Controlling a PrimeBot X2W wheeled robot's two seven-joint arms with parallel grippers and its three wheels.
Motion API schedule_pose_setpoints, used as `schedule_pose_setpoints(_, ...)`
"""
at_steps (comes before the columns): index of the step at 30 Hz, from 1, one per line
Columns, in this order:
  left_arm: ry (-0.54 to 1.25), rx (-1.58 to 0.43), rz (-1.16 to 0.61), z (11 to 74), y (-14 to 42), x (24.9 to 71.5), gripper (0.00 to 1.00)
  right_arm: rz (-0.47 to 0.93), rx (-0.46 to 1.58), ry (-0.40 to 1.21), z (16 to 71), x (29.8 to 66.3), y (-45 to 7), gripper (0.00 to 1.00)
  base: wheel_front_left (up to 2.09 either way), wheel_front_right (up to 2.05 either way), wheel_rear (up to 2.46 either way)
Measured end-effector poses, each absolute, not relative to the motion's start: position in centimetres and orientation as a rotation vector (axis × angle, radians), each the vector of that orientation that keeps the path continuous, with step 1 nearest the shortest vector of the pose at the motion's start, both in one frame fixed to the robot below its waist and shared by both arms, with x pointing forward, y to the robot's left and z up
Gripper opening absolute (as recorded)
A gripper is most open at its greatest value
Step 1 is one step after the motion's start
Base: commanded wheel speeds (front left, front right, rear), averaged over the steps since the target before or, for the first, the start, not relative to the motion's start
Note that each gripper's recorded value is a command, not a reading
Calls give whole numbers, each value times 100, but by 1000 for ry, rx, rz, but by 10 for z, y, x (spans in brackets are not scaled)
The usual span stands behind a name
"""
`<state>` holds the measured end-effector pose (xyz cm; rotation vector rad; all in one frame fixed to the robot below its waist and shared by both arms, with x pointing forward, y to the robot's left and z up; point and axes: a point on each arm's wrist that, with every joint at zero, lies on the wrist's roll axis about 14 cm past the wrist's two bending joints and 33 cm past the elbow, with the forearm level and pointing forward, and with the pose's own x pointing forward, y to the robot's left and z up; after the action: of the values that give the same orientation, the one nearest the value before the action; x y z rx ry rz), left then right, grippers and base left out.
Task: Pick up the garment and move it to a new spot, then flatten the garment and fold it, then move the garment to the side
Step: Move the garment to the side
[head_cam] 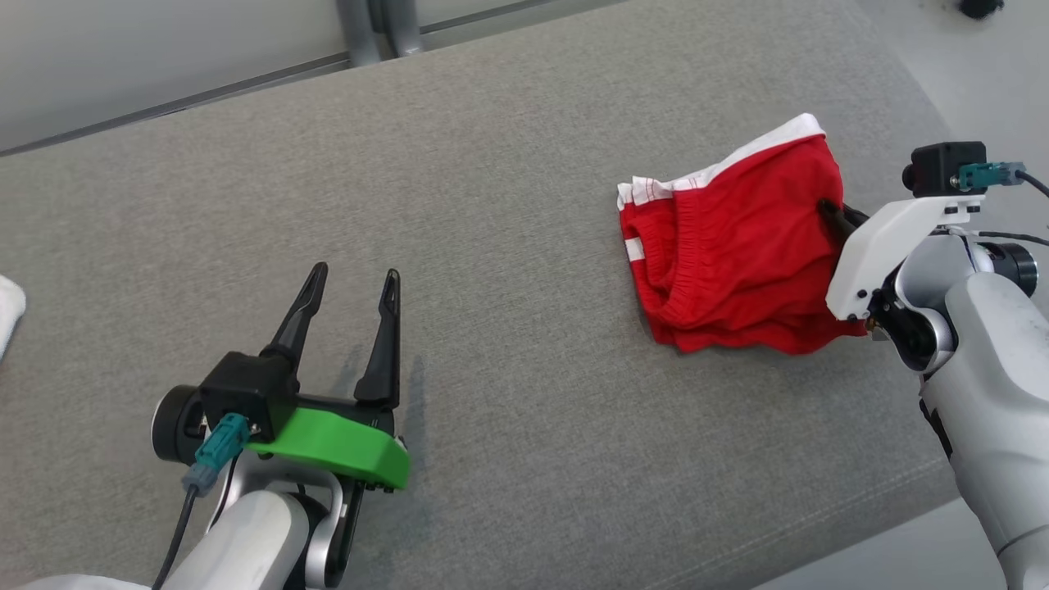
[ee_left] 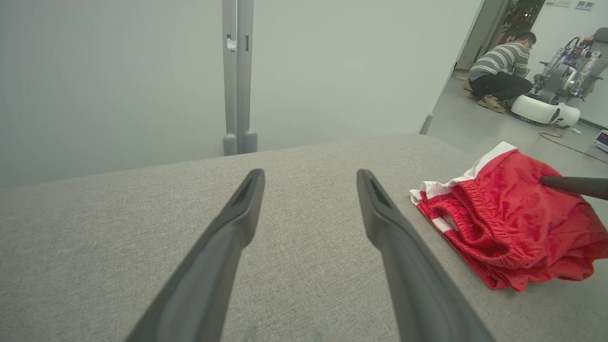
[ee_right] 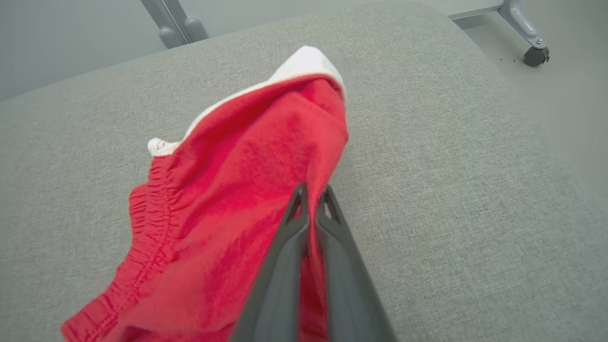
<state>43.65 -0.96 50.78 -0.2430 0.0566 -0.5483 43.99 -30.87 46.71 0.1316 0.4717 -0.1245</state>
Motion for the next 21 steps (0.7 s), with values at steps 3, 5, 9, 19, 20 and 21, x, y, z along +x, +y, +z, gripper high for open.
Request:
schedule_pose_setpoints(3,71,-248,-589,503,-24,441,100,-157,121,467,469,436,-321,0,0,0,0)
schedule_pose_setpoints(5,83,-253,-609,498,-32,443,100,-172,113,468,467,436,-327,0,0,0,0)
schedule_pose_setpoints(9,109,-261,-622,487,-37,448,100,-178,90,461,464,443,-330,0,0,0,0)
schedule_pose_setpoints(19,121,-243,-547,479,-11,457,100,-203,21,369,481,477,-347,0,0,0,0)
schedule_pose_setpoints(20,125,-241,-542,478,-9,458,100,-213,14,364,482,479,-351,0,0,0,0)
schedule_pose_setpoints(21,127,-239,-538,477,-7,458,100,-221,0,358,483,481,-356,0,0,0,0)
